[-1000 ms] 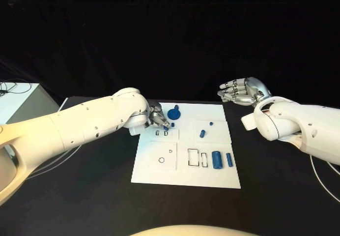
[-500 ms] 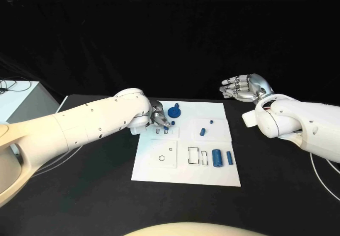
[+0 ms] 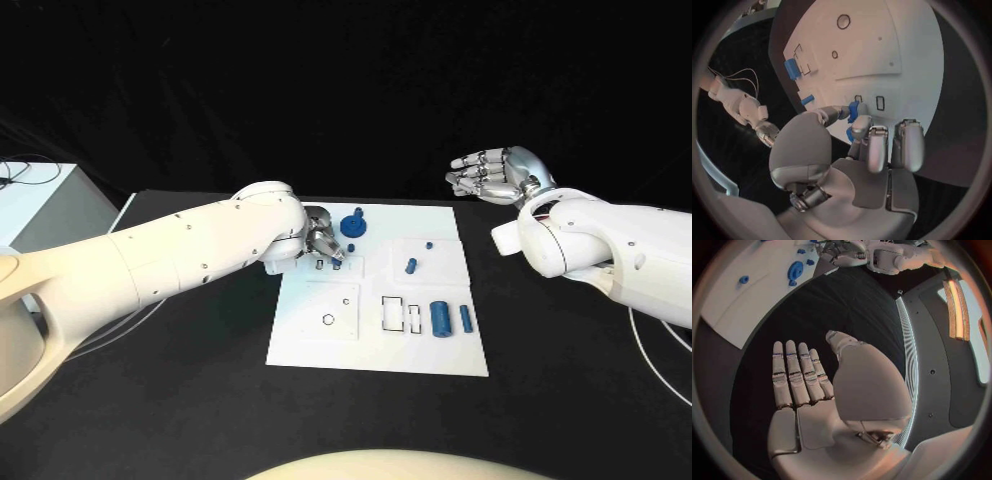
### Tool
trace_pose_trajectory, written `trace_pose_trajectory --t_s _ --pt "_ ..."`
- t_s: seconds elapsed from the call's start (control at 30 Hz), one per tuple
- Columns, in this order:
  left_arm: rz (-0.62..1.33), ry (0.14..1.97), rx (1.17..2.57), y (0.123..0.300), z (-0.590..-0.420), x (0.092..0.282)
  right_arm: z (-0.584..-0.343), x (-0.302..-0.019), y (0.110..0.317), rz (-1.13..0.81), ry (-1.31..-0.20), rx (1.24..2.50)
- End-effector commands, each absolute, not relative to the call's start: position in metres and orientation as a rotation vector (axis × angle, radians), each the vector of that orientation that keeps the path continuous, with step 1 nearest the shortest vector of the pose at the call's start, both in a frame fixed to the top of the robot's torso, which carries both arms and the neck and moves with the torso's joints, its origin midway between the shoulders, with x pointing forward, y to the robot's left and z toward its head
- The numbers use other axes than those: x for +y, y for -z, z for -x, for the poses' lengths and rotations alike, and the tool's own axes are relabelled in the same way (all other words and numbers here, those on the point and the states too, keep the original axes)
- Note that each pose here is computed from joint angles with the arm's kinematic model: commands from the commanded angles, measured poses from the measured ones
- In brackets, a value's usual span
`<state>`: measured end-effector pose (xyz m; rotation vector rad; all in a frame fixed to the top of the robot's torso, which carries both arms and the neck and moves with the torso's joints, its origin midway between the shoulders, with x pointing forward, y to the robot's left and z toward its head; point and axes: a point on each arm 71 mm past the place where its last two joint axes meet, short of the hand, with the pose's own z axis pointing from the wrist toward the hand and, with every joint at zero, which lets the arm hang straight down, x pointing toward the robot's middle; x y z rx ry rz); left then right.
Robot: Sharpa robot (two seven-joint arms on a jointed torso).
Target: Assemble the parts on the task board
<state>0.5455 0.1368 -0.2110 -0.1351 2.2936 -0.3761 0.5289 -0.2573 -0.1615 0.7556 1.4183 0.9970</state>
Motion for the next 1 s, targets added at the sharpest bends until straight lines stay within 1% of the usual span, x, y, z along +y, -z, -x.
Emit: trace_pose_trajectory --t_s 0.03,1.0 --pt "0.106 0.377 2.309 0.2128 -0.5443 0.1361 -0.5288 -0.2561 0.1605 -0.744 -1.009 1.41" --pt "0.086 0.376 2.316 0.2131 -0.5407 0.1376 -0.5298 -0.254 0.1624 -0.741 -1.015 1.416"
